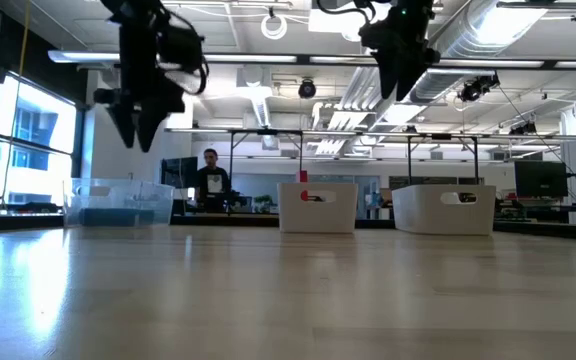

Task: Sort & place blocks by color
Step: Return to Home Position

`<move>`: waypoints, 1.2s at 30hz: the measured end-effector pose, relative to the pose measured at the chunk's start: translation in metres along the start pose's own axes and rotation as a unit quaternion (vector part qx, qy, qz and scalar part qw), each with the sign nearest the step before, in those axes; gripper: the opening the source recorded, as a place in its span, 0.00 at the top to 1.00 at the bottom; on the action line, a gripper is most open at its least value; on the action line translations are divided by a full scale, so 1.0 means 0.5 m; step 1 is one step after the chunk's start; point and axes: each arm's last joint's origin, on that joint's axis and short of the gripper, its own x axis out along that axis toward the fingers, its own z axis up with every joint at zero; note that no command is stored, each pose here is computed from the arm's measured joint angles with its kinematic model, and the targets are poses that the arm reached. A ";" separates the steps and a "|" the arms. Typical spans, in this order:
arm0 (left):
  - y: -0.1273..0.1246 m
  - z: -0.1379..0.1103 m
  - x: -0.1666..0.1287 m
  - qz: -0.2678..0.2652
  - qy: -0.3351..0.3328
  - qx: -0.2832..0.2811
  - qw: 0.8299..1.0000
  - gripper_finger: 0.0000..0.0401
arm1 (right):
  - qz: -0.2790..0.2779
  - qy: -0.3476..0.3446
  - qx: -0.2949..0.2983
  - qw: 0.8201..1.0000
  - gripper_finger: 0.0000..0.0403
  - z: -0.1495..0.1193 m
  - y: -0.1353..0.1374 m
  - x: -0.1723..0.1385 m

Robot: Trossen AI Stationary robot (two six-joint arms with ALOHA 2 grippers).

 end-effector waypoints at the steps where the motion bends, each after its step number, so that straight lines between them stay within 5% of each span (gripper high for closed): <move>1: -0.003 -0.006 -0.017 -0.010 -0.021 0.000 1.000 0.47 | 0.005 0.001 0.004 1.000 0.44 -0.001 0.003 -0.001; 10: -0.027 -0.106 -0.100 -0.183 -0.206 -0.006 0.961 0.47 | 0.020 -0.019 -0.016 1.000 0.44 -0.012 0.052 -0.015; 24: -0.070 -0.276 -0.045 -0.399 -0.343 0.040 0.849 0.47 | 0.055 -0.096 0.032 0.993 0.44 0.001 0.100 -0.033; 31: -0.083 -0.332 -0.028 -0.497 -0.409 0.085 0.761 0.47 | 0.080 -0.089 0.050 0.992 0.44 -0.010 0.122 -0.040; 36: -0.082 -0.364 -0.003 -0.533 -0.425 0.096 0.725 0.47 | 0.089 -0.088 0.050 0.991 0.44 -0.019 0.139 -0.047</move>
